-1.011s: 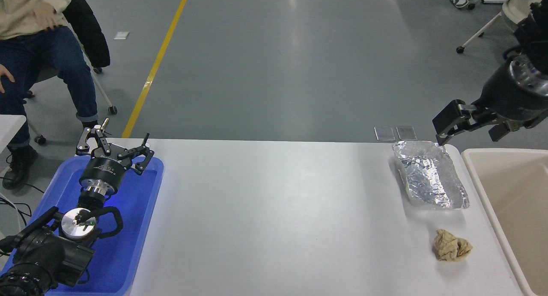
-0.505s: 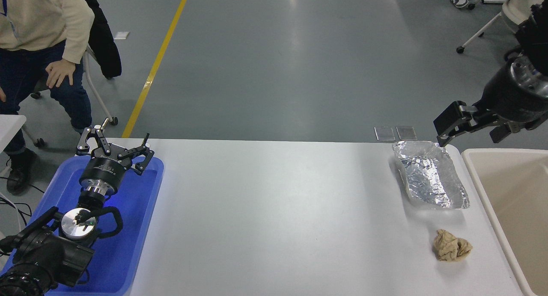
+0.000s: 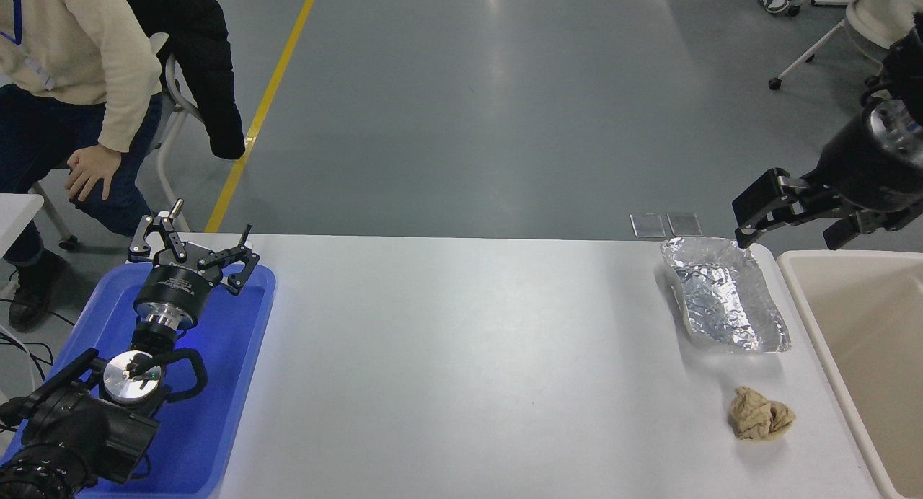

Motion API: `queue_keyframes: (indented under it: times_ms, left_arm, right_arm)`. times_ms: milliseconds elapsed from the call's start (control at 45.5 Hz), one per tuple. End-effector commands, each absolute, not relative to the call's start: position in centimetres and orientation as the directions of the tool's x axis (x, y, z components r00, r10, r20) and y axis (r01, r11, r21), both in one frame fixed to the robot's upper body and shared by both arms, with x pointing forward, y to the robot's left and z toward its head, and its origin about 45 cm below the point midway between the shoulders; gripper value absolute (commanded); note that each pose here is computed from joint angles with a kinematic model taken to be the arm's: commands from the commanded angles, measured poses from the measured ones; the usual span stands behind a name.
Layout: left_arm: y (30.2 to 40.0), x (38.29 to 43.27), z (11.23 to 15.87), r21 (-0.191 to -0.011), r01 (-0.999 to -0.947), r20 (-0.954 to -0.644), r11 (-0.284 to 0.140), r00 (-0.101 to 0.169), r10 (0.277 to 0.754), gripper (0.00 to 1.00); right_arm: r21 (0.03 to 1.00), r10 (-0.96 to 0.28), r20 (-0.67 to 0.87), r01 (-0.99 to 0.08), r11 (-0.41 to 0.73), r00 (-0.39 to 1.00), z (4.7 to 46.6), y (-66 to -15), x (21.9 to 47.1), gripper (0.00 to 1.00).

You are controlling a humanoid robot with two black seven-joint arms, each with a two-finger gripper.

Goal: Pick up foil plate and place in dustbin

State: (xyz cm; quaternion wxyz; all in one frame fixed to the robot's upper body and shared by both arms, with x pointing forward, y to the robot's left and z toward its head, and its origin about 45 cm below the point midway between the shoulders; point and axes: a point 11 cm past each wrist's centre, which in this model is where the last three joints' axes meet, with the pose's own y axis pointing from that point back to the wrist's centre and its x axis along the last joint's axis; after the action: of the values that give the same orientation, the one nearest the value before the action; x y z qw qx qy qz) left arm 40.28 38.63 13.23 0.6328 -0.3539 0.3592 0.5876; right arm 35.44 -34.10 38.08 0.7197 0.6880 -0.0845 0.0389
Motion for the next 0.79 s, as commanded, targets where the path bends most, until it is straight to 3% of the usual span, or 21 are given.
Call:
queue_keyframes:
  times_ms: [0, 44, 154, 286, 769]
  left_arm:
    - [38.63, 40.27, 13.22, -0.025, -0.9979, -0.871, 0.059, 0.051, 0.489, 1.0]
    - [38.61, 40.32, 13.28, -0.027, -0.9979, -0.871, 0.059, 0.053, 0.489, 1.0]
    - [38.61, 40.32, 13.28, -0.027, -0.9979, -0.871, 0.059, 0.053, 0.489, 1.0]
    - [38.61, 40.32, 13.28, -0.027, -0.9979, -0.871, 0.059, 0.053, 0.489, 1.0]
    - [38.65, 40.33, 13.28, -0.027, -0.9981, -0.871, 0.056, 0.051, 0.489, 1.0]
  right_arm:
    - [0.989, -0.109, 0.134, -0.125, 0.083, 0.985, 35.4, -36.4, 35.7, 1.0]
    - [0.987, -0.115, 0.144, -0.134, 0.09, 0.983, 34.4, -36.8, 35.9, 1.0]
    - [0.945, -0.101, 0.315, -0.302, 0.125, 0.944, 32.4, -38.0, 37.4, 1.0]
    - [0.9, -0.081, 0.422, -0.406, 0.161, 0.903, 29.5, -39.2, 38.3, 1.0]
    - [0.881, -0.109, 0.449, -0.42, 0.218, 0.887, 17.3, -42.9, 40.1, 1.0]
